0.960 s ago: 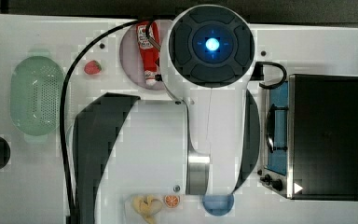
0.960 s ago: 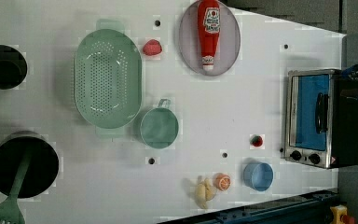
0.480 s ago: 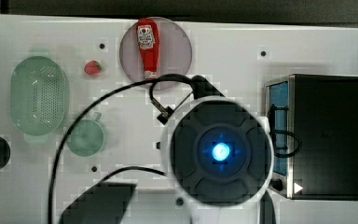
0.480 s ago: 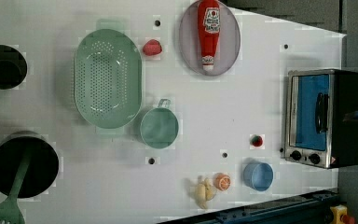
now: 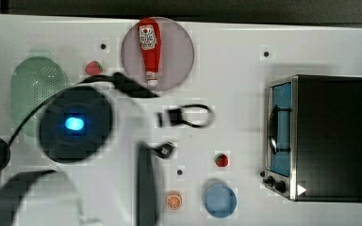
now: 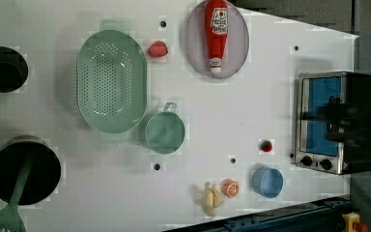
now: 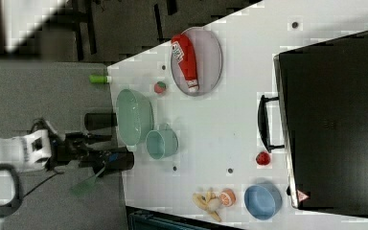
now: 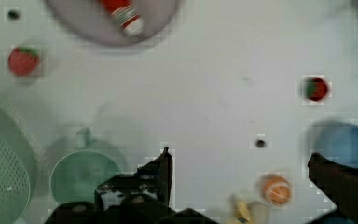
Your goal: Drag mug left to right.
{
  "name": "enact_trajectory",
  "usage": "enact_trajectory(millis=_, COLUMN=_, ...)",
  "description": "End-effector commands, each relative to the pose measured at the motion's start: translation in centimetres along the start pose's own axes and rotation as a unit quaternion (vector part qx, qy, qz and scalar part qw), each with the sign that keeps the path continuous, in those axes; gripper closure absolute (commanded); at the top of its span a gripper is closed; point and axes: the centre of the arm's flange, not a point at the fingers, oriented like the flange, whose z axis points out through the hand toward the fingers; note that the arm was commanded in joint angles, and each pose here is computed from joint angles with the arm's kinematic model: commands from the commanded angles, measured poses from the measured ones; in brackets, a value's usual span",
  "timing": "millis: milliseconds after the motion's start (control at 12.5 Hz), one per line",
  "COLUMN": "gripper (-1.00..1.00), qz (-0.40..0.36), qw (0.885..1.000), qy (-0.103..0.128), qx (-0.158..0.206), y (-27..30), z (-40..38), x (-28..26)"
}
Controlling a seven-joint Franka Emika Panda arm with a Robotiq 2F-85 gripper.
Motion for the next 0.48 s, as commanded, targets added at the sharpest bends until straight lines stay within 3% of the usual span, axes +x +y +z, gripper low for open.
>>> enact_trajectory(millis=80, gripper=-1.00, qz=-0.049, qw=0.998, qy=-0.022, qx=-0.022, y=-5.1, z=7.7, x=-4.9)
enact_trajectory(millis=480, gripper=-1.00, qz=-0.112, qw=0.993, qy=-0.022, qx=0.004, y=-9.3, z=18.3, x=-9.3)
